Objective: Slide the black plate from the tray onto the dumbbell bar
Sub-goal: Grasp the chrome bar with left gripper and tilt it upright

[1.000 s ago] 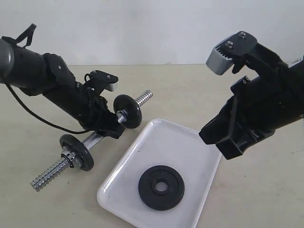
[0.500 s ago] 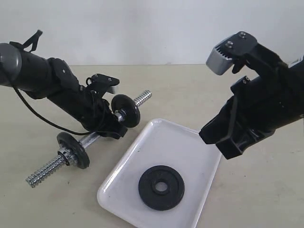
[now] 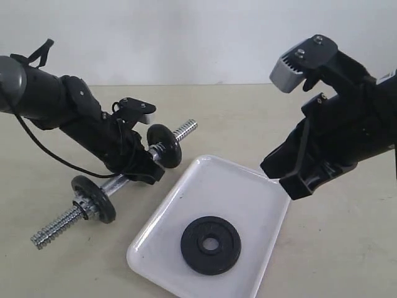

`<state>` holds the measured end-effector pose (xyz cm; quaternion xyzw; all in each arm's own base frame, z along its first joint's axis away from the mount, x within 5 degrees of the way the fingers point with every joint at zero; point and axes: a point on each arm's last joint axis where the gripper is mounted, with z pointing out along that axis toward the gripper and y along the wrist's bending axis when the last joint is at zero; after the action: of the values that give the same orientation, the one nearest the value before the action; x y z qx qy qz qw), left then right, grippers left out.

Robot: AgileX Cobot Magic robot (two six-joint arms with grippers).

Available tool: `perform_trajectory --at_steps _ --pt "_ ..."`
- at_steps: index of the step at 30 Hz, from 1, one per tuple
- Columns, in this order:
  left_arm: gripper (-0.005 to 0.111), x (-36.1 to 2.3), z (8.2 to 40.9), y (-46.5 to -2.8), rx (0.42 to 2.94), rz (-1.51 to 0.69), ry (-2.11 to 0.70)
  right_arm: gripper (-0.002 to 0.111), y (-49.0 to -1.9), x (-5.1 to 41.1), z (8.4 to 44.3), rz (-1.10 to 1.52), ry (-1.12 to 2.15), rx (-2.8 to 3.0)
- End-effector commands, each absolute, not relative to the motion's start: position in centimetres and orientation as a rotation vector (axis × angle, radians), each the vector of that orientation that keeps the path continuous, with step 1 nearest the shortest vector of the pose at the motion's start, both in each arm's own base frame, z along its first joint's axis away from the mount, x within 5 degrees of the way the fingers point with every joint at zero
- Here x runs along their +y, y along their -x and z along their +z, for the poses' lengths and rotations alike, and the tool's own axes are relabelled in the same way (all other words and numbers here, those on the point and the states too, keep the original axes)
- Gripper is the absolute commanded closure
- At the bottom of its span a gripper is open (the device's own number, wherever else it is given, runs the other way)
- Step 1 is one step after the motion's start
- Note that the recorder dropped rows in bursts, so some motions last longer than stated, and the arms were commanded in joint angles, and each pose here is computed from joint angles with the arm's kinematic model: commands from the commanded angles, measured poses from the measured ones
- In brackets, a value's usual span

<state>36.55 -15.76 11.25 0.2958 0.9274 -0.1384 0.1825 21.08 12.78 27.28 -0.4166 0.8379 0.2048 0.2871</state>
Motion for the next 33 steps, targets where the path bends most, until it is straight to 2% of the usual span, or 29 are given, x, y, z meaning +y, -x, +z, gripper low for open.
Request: perform_trajectory --at_steps 1,5,10,26,33 --pt "0.102 -15.9 15.4 -35.9 2.550 -0.426 -0.829 0.108 -21.3 12.7 27.4 0.475 1.161 2.189" --pt "0.102 -15.7 18.6 -35.6 2.463 -0.419 -0.814 0.108 -21.4 12.4 27.2 0.422 1.199 2.188" --pt "0.102 -15.5 21.0 -35.6 2.374 -0.386 -0.782 0.108 -21.4 12.4 27.2 0.422 1.197 2.191" --pt "0.102 -15.6 21.1 -34.9 2.418 -0.431 -0.826 0.108 -22.1 12.3 27.2 0.366 1.171 2.165" --pt "0.102 -15.5 22.1 -34.5 2.403 -0.441 -0.835 0.108 -24.0 13.1 23.0 0.387 1.229 2.311"
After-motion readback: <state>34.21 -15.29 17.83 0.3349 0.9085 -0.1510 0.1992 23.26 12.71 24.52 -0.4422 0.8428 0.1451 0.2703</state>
